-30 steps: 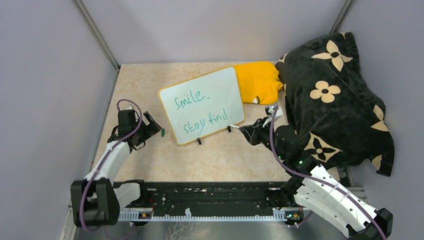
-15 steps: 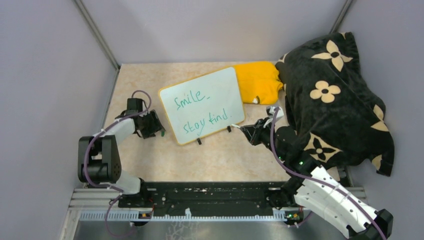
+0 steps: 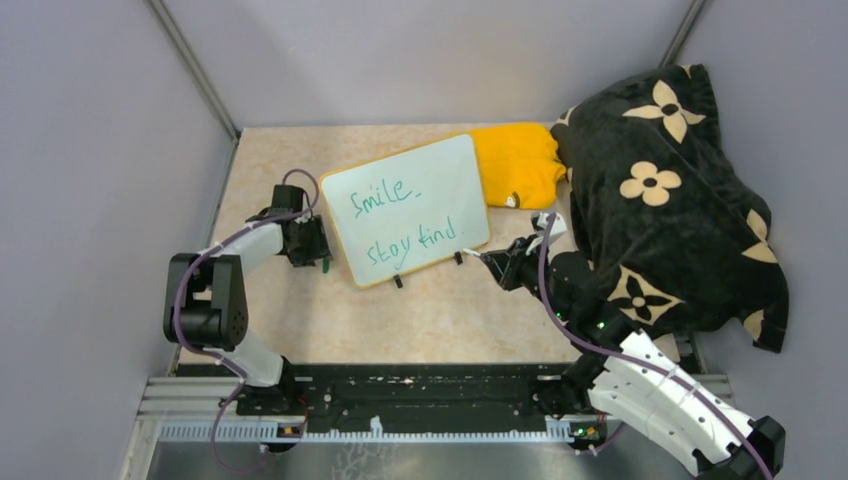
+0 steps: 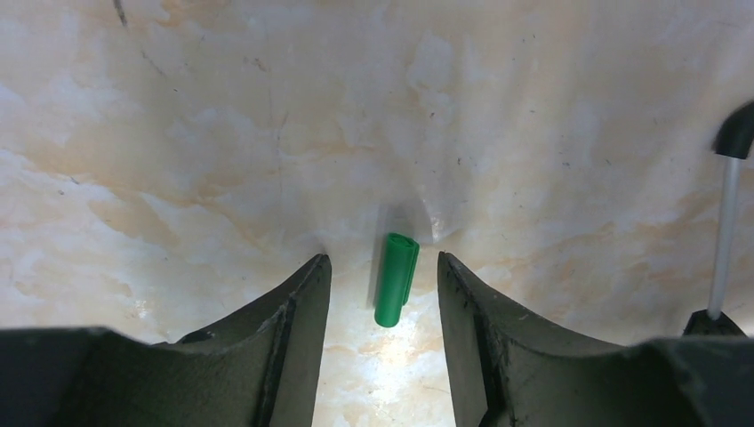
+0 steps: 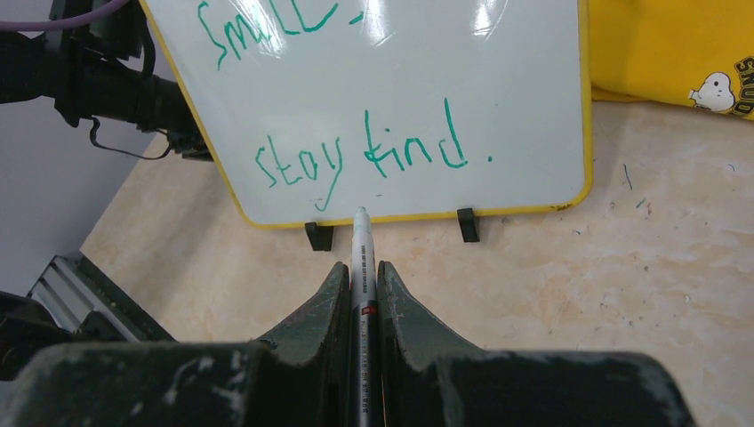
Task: Write a sentence on the whiteboard
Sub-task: Close the whiteboard marker at the center of the board.
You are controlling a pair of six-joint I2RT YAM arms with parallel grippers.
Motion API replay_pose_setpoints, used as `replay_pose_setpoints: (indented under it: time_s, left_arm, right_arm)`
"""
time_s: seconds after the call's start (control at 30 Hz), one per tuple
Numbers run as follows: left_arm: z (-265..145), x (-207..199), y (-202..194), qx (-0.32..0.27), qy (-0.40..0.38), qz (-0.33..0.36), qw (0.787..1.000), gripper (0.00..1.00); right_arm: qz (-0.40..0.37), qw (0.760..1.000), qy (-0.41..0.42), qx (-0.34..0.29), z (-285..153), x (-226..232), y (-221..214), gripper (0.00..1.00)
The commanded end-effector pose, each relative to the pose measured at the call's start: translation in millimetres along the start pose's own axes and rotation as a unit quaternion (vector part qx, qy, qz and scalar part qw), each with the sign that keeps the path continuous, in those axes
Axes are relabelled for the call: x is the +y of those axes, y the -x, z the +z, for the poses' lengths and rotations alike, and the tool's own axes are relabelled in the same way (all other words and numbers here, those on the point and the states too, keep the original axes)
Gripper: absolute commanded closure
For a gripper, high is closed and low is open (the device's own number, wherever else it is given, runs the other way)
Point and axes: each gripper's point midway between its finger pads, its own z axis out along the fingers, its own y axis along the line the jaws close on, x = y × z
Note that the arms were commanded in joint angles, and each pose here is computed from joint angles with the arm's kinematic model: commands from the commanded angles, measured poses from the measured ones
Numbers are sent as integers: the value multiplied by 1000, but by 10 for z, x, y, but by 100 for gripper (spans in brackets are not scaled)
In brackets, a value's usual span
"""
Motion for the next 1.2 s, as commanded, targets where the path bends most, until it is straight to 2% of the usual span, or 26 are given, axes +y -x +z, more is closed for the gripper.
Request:
replay_pose_setpoints:
  time_s: [0.0,0.37,0.47,0.6,0.7,1.17]
  left_arm:
    - [111,211,-224,40,62,24,997,47]
    - [68,502,-355,47,139,12,989,59]
    - [29,491,-354,42,137,7,990,59]
    - [-17,367,-345,34,104,-8,994,51]
    - [-5,343,-356,36,97,-11,995,50]
    - [110,471,-441,65,126,14,990,62]
  right_arm:
    - [-5,1000,2,-30,19,12,160,100]
    - [-6,999,8,-32,9,42,189,100]
    - [-6,999,11,-34,-3,59,205,100]
    - [-6,999,15,-33,-8,74,210,100]
    - [-5,999,15,-35,-8,80,224,100]
    - [-6,999,13,-29,23,73,198,100]
